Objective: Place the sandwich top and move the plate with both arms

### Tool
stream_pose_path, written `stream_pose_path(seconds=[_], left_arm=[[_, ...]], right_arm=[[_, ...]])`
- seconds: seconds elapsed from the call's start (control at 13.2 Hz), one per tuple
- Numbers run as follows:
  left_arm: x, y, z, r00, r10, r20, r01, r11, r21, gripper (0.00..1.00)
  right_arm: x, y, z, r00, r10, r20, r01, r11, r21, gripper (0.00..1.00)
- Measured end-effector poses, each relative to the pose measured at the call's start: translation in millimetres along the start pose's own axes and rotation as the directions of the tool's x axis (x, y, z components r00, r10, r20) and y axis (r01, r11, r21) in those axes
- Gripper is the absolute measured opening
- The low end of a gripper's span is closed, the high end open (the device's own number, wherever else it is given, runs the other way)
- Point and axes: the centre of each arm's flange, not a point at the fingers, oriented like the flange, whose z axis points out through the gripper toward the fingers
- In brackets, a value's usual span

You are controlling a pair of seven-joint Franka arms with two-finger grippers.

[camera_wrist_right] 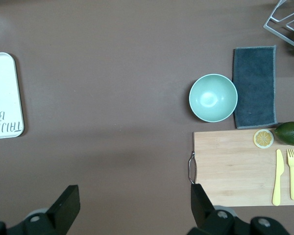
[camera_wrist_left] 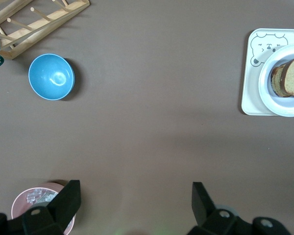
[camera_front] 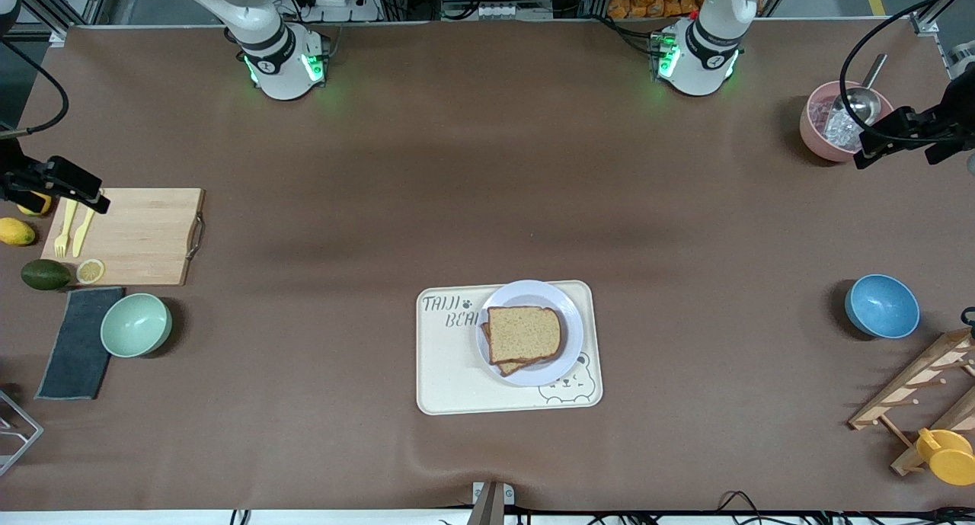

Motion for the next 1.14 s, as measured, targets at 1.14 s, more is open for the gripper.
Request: stream_pose_path(seconds=[1.14], left_arm=[[-4,13,-2,1.0,0.021,-0.012,-0.021,1.0,-0.001,1.0]], right_arm=[[1,2,3,1.0,0.004,0.006,-0.004,1.0,0.0,1.0]])
